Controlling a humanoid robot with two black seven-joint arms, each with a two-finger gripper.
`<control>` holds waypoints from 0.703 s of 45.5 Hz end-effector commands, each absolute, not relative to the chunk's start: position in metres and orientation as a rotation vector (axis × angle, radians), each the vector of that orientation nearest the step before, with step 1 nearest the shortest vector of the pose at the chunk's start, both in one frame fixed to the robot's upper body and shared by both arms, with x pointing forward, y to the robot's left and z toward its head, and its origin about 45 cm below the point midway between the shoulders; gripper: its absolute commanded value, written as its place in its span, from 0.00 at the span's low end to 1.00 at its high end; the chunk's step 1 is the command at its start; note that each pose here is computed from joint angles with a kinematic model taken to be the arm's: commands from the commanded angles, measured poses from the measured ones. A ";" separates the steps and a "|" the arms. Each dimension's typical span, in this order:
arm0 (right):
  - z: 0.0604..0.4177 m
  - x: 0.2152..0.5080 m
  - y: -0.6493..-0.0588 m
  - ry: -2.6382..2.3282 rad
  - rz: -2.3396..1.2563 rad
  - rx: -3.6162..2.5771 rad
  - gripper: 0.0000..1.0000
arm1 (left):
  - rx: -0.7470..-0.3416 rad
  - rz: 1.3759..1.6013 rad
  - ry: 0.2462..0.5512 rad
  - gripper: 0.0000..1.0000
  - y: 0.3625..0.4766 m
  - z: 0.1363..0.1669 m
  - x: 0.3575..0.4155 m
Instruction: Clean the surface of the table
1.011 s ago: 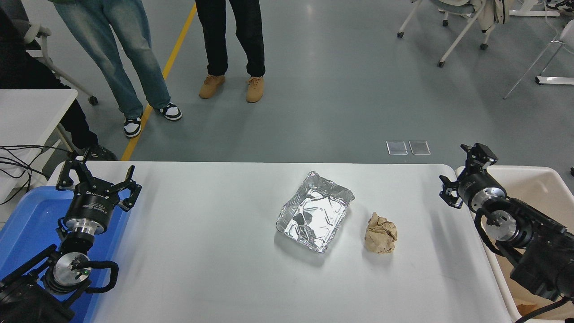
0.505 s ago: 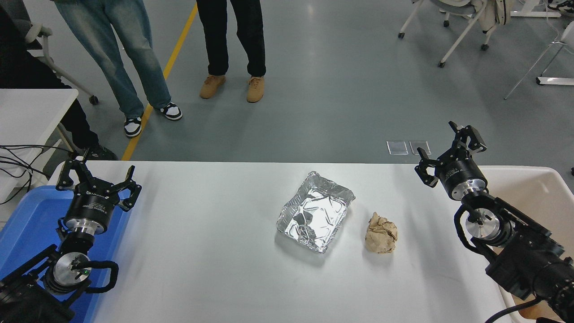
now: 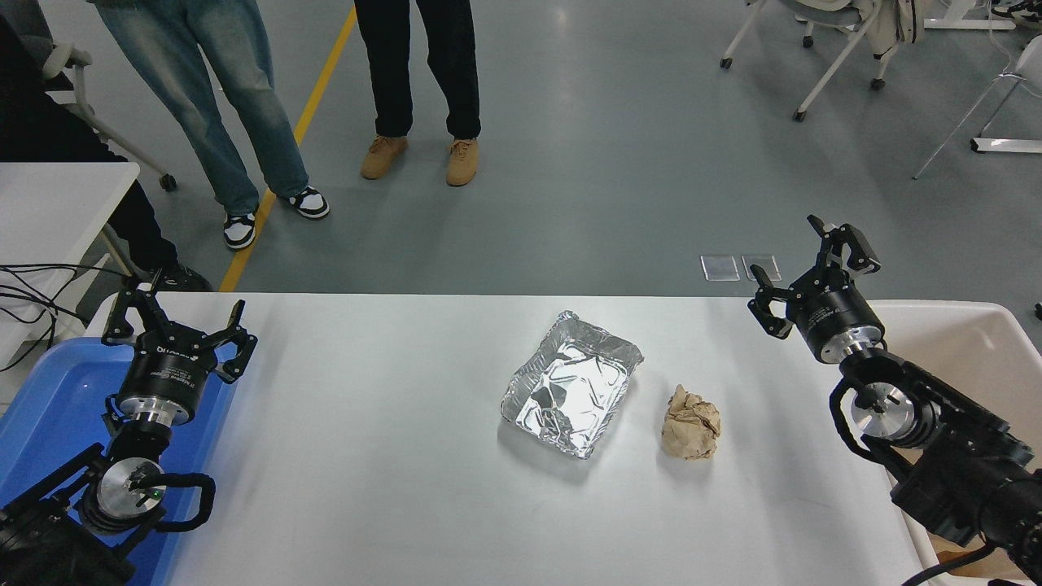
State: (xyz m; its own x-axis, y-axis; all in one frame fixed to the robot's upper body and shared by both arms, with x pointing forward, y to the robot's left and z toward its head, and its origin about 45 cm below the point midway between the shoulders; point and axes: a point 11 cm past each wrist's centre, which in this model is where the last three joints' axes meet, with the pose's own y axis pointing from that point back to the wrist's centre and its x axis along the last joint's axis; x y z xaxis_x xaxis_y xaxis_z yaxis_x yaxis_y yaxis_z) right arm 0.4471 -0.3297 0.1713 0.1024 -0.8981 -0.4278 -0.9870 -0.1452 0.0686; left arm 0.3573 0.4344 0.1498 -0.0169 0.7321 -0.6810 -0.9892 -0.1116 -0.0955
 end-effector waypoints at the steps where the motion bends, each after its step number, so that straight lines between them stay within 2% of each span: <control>1: 0.186 0.458 -0.299 1.810 0.531 -2.435 0.99 | -0.695 1.558 0.485 0.99 0.434 0.1498 0.3573; 9: 0.202 0.461 -0.287 1.754 0.494 -2.621 0.99 | -0.695 1.558 0.485 0.99 0.434 0.1498 0.3573; 19: 0.222 0.461 -0.259 1.622 0.185 -3.000 0.99 | -0.695 1.558 0.485 0.99 0.434 0.1498 0.3573; 32: 0.219 0.448 -0.224 1.428 -0.067 -3.280 0.99 | -0.695 1.558 0.485 0.99 0.434 0.1498 0.3573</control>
